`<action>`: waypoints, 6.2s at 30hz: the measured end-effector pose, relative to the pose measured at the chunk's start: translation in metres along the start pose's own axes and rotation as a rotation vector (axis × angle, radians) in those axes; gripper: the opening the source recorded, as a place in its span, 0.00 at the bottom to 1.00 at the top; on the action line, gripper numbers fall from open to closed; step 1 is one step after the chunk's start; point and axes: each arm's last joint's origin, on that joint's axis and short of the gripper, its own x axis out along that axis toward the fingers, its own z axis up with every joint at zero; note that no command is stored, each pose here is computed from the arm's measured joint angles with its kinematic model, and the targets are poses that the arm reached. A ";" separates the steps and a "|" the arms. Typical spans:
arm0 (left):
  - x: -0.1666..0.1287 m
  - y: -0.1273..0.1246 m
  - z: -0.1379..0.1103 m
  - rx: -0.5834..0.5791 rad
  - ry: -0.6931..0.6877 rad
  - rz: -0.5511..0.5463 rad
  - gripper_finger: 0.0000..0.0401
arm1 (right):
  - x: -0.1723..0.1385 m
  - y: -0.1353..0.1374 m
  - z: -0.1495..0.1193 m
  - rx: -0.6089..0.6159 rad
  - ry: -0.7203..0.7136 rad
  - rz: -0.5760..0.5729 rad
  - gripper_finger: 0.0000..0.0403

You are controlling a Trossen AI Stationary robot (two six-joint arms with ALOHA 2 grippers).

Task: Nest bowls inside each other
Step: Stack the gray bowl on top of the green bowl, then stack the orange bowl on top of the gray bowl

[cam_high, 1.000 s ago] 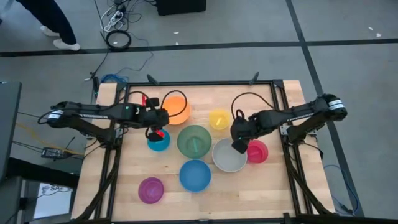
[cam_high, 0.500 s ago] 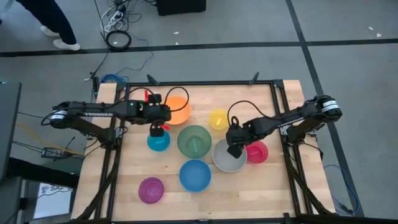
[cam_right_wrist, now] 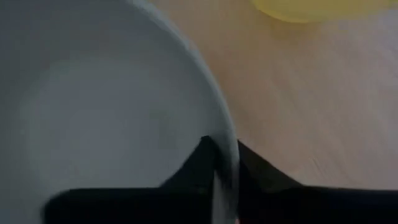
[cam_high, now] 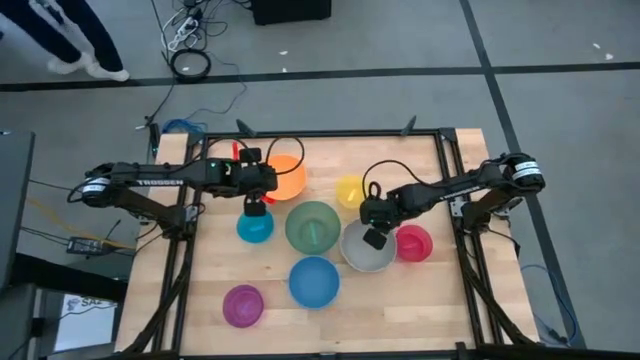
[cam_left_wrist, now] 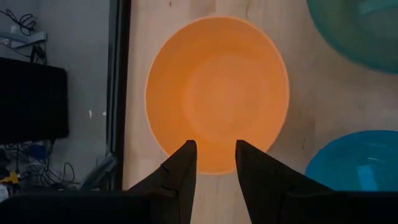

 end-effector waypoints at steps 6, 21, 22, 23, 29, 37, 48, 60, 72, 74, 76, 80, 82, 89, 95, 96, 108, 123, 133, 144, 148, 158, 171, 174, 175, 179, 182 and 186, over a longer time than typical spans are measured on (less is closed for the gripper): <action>0.000 0.000 0.002 -0.009 -0.016 0.004 0.30 | -0.021 0.002 0.011 -0.059 -0.033 0.072 0.01; -0.001 0.005 0.015 -0.030 -0.148 0.044 0.30 | -0.084 0.006 0.069 -0.033 -0.493 0.280 0.00; -0.002 0.005 0.016 -0.036 -0.154 0.061 0.30 | -0.079 0.006 0.075 -0.030 -0.511 0.283 0.00; -0.002 0.006 0.017 -0.039 -0.154 0.079 0.30 | -0.074 0.007 0.081 -0.027 -0.531 0.285 0.00; -0.007 0.015 0.019 -0.036 -0.145 0.137 0.30 | -0.037 0.006 0.100 -0.030 -0.516 0.248 0.00; -0.002 0.022 0.010 -0.027 -0.066 0.119 0.30 | -0.026 0.007 0.104 -0.027 -0.483 0.299 0.20; 0.010 0.007 -0.003 0.245 -0.083 -0.213 0.30 | -0.071 -0.008 0.089 -0.038 -0.568 0.176 0.37; 0.032 -0.009 -0.018 0.200 -0.058 -0.262 0.30 | -0.128 -0.017 0.063 -0.003 -0.735 0.112 0.36; 0.074 -0.026 -0.009 0.083 0.034 -0.275 0.30 | -0.115 -0.012 0.066 -0.008 -0.687 0.094 0.36; 0.083 -0.029 -0.008 0.082 0.057 -0.272 0.30 | -0.112 -0.012 0.066 -0.011 -0.672 0.087 0.36; 0.092 -0.032 -0.006 0.068 0.080 -0.258 0.30 | -0.110 -0.011 0.067 -0.013 -0.667 0.084 0.36; 0.106 -0.037 -0.007 0.059 0.133 -0.235 0.27 | -0.109 -0.010 0.067 -0.014 -0.664 0.082 0.36; 0.110 -0.038 -0.006 0.062 0.141 -0.235 0.19 | -0.109 -0.011 0.067 -0.015 -0.660 0.081 0.36; 0.081 -0.014 0.026 0.040 0.000 -0.178 0.02 | -0.108 -0.012 0.065 -0.025 -0.649 0.050 0.35; 0.032 0.006 0.068 0.046 -0.200 -0.167 0.02 | -0.108 -0.016 0.060 -0.013 -0.646 -0.071 0.35; 0.025 0.006 0.074 0.054 -0.232 -0.174 0.02 | -0.109 -0.016 0.059 -0.014 -0.648 -0.079 0.35; -0.011 -0.040 0.098 0.085 -0.361 -0.273 0.01 | -0.138 -0.014 0.024 0.020 -0.681 -0.124 0.35; 0.038 -0.080 0.116 -0.004 -0.271 -0.319 0.13 | -0.162 -0.009 -0.006 0.026 -0.739 -0.070 0.34; 0.016 -0.067 0.133 -0.030 -0.336 -0.324 0.29 | -0.162 -0.009 -0.006 0.029 -0.733 -0.074 0.34; 0.008 -0.062 0.130 -0.014 -0.264 -0.337 0.30 | -0.161 -0.010 -0.007 0.038 -0.724 -0.074 0.34; 0.008 -0.064 0.127 -0.025 -0.229 -0.397 0.30 | -0.161 -0.010 -0.007 0.042 -0.723 -0.073 0.34; -0.001 -0.071 0.120 -0.010 -0.182 -0.543 0.30 | -0.161 -0.010 -0.007 0.044 -0.723 -0.072 0.34; 0.033 -0.021 0.139 -0.034 -0.215 -0.159 0.26 | -0.143 -0.009 -0.009 0.051 -0.714 -0.077 0.33; 0.046 -0.019 0.134 -0.038 -0.151 -0.202 0.26 | -0.138 -0.010 -0.011 0.053 -0.701 -0.083 0.33; 0.048 -0.021 0.133 -0.041 -0.139 -0.236 0.26 | -0.137 -0.010 -0.011 0.057 -0.700 -0.084 0.33; 0.049 -0.032 0.125 -0.039 -0.060 -0.478 0.26 | -0.135 -0.011 -0.011 0.057 -0.696 -0.089 0.33; 0.040 -0.039 0.117 -0.032 0.001 -0.659 0.26 | -0.135 -0.011 -0.011 0.062 -0.696 -0.086 0.33; 0.022 -0.039 0.121 -0.035 0.020 -0.700 0.26 | -0.135 -0.011 -0.011 0.066 -0.696 -0.085 0.33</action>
